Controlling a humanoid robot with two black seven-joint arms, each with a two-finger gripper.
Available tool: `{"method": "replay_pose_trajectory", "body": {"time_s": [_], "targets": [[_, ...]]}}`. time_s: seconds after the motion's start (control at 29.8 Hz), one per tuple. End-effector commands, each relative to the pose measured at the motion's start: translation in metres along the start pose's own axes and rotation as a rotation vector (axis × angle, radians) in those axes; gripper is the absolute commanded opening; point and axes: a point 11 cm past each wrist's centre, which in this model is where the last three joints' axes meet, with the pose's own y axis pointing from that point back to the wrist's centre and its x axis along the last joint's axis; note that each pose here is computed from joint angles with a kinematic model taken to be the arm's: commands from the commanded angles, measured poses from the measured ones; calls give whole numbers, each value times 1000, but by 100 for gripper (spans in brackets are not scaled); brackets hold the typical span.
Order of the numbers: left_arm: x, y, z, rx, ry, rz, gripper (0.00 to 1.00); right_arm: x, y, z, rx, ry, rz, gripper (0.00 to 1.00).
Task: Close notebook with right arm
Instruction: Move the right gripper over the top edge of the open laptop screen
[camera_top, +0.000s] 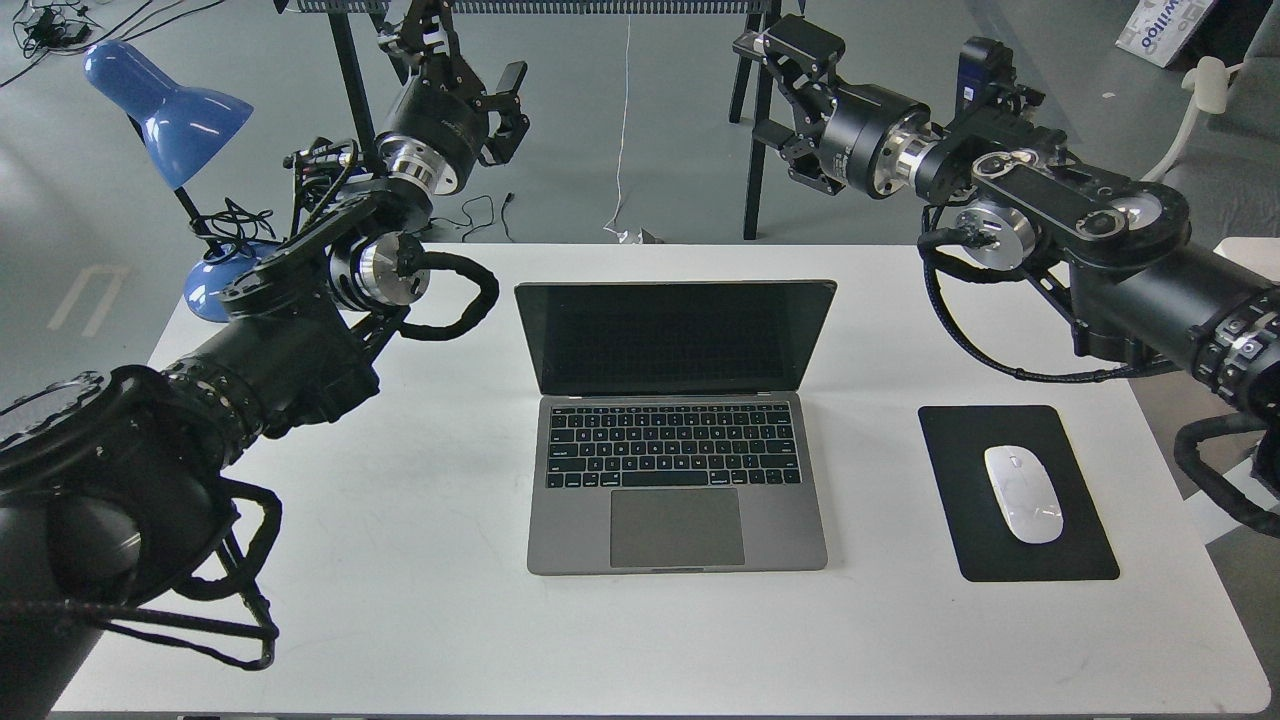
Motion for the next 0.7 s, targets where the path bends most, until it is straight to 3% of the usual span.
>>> {"method": "replay_pose_trajectory", "body": {"time_s": [0.0,0.23,0.54,0.67], "targets": [[0,0,0,0,0,0,100,-17,-13,6,-64,103,-40,100],[0,0,0,-1,1,1,100,-54,-31,11,-80,126,-101,100],[1,0,0,-1,0,2,100,-70,-28,31,-103,84,-140,100],[0,0,0,-1,1,1,100,-97,-30,27,-84,68,-219,100]]}}
